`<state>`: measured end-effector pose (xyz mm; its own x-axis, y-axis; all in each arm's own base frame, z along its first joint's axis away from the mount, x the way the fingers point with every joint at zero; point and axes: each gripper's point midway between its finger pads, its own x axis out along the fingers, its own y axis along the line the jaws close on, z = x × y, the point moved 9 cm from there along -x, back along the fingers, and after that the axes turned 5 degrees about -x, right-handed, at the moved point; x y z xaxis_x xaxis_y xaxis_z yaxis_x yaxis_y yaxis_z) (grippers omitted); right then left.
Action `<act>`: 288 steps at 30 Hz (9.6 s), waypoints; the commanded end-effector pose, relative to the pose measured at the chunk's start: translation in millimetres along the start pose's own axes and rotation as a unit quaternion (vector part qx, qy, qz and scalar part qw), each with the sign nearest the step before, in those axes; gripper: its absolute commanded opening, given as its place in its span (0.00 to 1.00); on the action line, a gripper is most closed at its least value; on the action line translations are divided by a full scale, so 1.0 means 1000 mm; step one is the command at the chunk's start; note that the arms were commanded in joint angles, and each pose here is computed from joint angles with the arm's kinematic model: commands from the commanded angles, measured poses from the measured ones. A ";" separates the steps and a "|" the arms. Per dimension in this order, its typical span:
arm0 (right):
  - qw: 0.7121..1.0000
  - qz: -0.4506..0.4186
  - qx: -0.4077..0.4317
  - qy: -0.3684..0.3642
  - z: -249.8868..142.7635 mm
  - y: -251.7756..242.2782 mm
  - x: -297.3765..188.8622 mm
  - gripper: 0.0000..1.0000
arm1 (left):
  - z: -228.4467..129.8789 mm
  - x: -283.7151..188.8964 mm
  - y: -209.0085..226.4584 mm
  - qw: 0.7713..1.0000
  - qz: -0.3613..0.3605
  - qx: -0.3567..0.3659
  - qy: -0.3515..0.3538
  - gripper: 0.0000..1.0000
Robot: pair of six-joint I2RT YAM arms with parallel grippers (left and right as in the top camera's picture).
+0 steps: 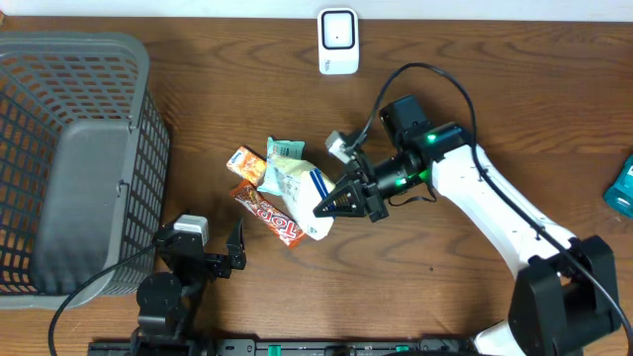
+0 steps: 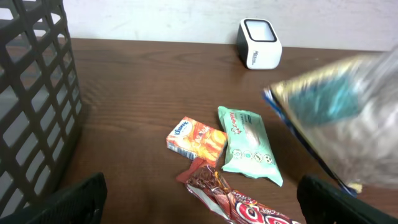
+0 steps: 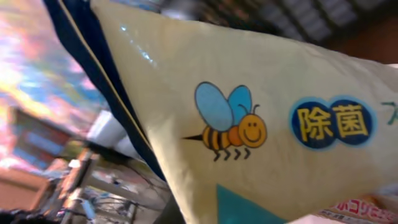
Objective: Scan the item barcode
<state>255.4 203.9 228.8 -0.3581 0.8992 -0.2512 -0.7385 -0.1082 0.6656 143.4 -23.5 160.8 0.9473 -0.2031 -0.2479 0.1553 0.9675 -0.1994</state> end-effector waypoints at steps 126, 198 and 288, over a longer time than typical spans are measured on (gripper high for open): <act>0.476 -0.714 0.496 -0.135 -0.077 -0.131 -0.097 0.99 | -0.009 0.003 0.000 1.000 -0.006 -0.001 0.014 0.98; 0.454 -0.014 0.888 -0.074 -0.067 -0.007 -0.095 0.02 | -0.009 0.003 0.000 1.000 -0.006 -0.001 0.014 0.98; 0.193 -0.765 0.449 -0.418 0.050 -0.114 -0.352 0.02 | -0.009 0.003 0.000 1.000 -0.006 -0.001 0.014 0.98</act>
<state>513.8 -27.8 255.8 0.4665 -0.5179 -0.7170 0.8655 0.4345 0.2493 143.4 -23.5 160.7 0.9472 -0.2031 -0.2482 0.1552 0.9675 -0.1994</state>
